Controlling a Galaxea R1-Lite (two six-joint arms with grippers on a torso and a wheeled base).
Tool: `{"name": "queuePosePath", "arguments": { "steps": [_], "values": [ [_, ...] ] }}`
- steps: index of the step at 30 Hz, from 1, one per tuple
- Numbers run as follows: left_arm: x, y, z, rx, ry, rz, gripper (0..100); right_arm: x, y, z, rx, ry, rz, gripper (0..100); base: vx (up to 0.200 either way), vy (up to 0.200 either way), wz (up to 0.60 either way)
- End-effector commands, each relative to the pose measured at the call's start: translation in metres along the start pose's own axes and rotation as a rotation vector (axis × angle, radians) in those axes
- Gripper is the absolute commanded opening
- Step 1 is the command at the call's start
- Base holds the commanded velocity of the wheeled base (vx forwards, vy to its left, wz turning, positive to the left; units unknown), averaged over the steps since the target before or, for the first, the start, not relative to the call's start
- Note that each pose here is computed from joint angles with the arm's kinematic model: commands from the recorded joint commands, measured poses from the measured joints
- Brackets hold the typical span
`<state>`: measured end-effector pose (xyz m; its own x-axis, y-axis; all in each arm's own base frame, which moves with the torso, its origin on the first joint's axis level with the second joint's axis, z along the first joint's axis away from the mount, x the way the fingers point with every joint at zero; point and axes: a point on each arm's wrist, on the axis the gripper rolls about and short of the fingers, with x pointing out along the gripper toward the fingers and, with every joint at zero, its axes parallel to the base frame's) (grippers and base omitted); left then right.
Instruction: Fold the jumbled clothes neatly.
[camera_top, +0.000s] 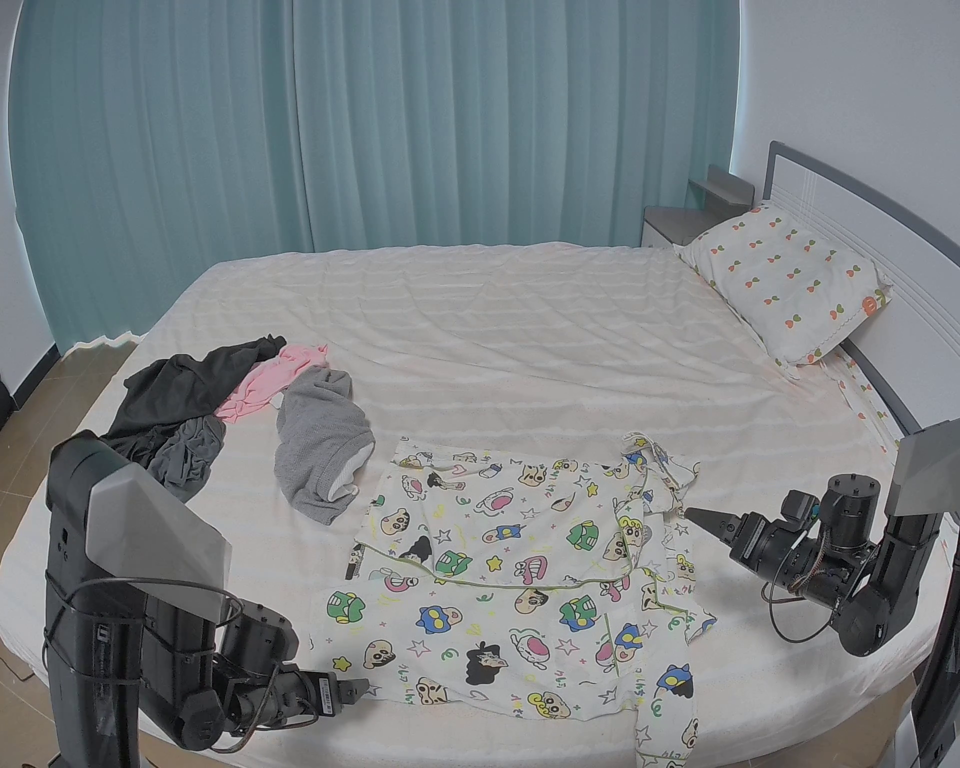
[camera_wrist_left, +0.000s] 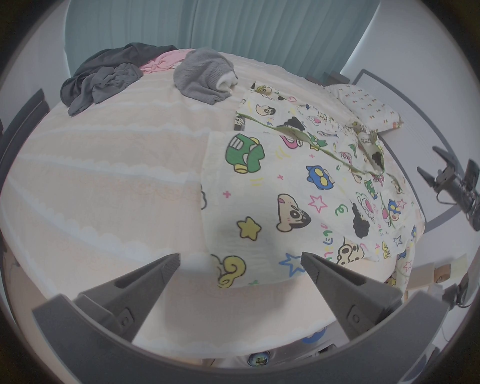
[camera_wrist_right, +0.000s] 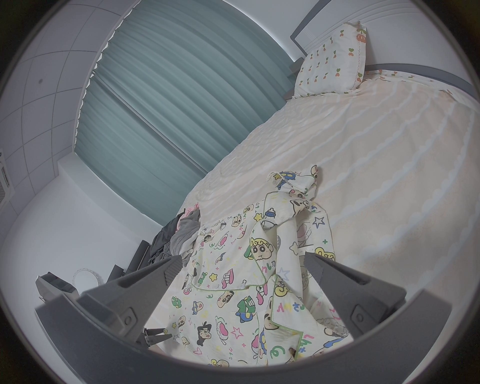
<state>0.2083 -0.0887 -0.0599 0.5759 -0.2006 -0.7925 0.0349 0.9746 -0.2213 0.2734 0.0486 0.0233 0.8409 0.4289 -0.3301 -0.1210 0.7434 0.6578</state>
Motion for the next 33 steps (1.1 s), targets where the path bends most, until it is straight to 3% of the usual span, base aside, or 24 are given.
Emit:
{"name": "queuePosePath", "arguments": {
  "steps": [1,10,11,21,33],
  "values": [
    [0.012,-0.005,-0.002,0.019,-0.002,0.004,100,0.0,0.001,0.001,-0.003,-0.009,0.006,100,0.0,0.0,0.0],
    [0.018,-0.008,0.002,0.022,-0.026,0.001,100,0.0,0.001,0.002,-0.004,-0.013,0.007,100,0.0,0.0,0.0],
    [0.018,-0.009,0.003,0.029,-0.027,0.0,0,0.0,0.002,0.002,-0.004,-0.014,0.008,100,0.0,0.0,0.0],
    [0.016,-0.005,0.001,0.031,-0.016,0.014,0,-0.001,0.002,0.002,-0.004,-0.014,0.008,100,0.0,0.0,0.0],
    [-0.011,0.019,-0.003,-0.013,0.018,0.089,0,-0.001,0.0,0.0,-0.003,-0.004,0.002,100,0.0,0.0,0.0]
  ]
}}
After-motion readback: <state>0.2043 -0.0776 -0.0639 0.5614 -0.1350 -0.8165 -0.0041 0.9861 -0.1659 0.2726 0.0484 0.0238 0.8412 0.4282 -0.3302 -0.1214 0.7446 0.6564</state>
